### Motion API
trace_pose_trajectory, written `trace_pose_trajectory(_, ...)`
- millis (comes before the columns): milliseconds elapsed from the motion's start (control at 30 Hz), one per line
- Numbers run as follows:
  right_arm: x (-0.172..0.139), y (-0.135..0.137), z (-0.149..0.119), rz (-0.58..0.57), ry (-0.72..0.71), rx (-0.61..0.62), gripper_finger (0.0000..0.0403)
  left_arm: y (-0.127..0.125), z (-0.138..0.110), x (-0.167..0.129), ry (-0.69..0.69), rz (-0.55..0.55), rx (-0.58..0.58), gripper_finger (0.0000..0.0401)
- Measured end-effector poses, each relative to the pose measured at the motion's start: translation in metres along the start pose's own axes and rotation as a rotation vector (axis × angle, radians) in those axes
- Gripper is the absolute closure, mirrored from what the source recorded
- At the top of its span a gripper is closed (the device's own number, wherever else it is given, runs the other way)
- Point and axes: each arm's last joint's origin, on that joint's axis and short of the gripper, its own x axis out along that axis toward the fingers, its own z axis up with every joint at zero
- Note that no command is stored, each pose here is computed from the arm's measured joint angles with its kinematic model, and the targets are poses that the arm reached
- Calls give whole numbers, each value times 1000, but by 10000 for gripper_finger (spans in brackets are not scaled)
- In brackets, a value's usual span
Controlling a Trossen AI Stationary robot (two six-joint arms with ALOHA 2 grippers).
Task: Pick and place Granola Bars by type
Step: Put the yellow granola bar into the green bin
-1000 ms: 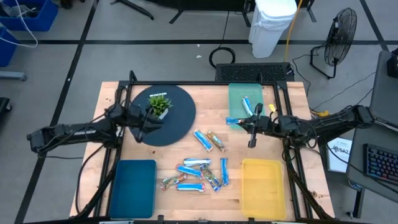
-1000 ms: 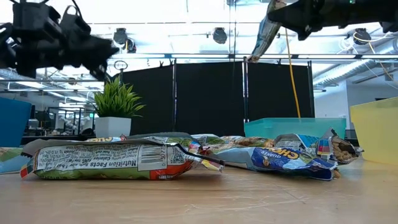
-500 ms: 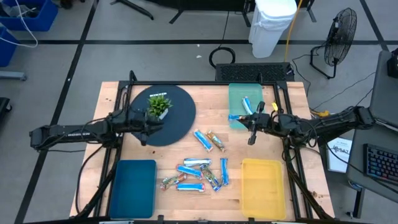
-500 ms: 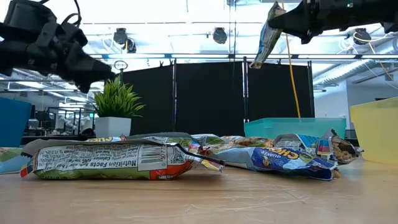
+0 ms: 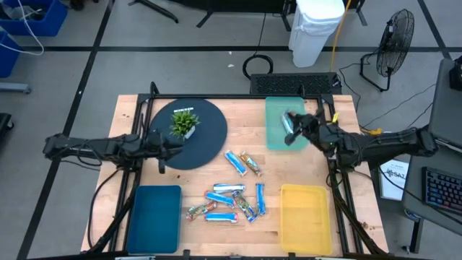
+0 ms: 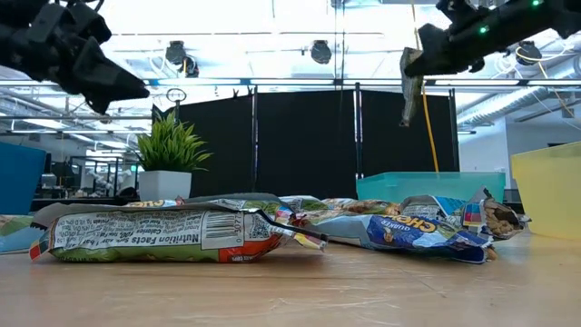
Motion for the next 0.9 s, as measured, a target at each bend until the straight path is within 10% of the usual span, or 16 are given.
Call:
trace_pose_trajectory(233, 13, -18, 6, -103, 40, -8, 397, -5, 4, -3, -5, -16, -3, 299)
trace_pose_trajectory(567, 37, -55, 36, 223, 202, 136, 397, -7, 4, -3, 3, -46, -24, 299)
trace_pose_trajectory(900, 58, -52, -4, 310, 519, 150, 397, -7, 4, -3, 3, -45, -25, 299)
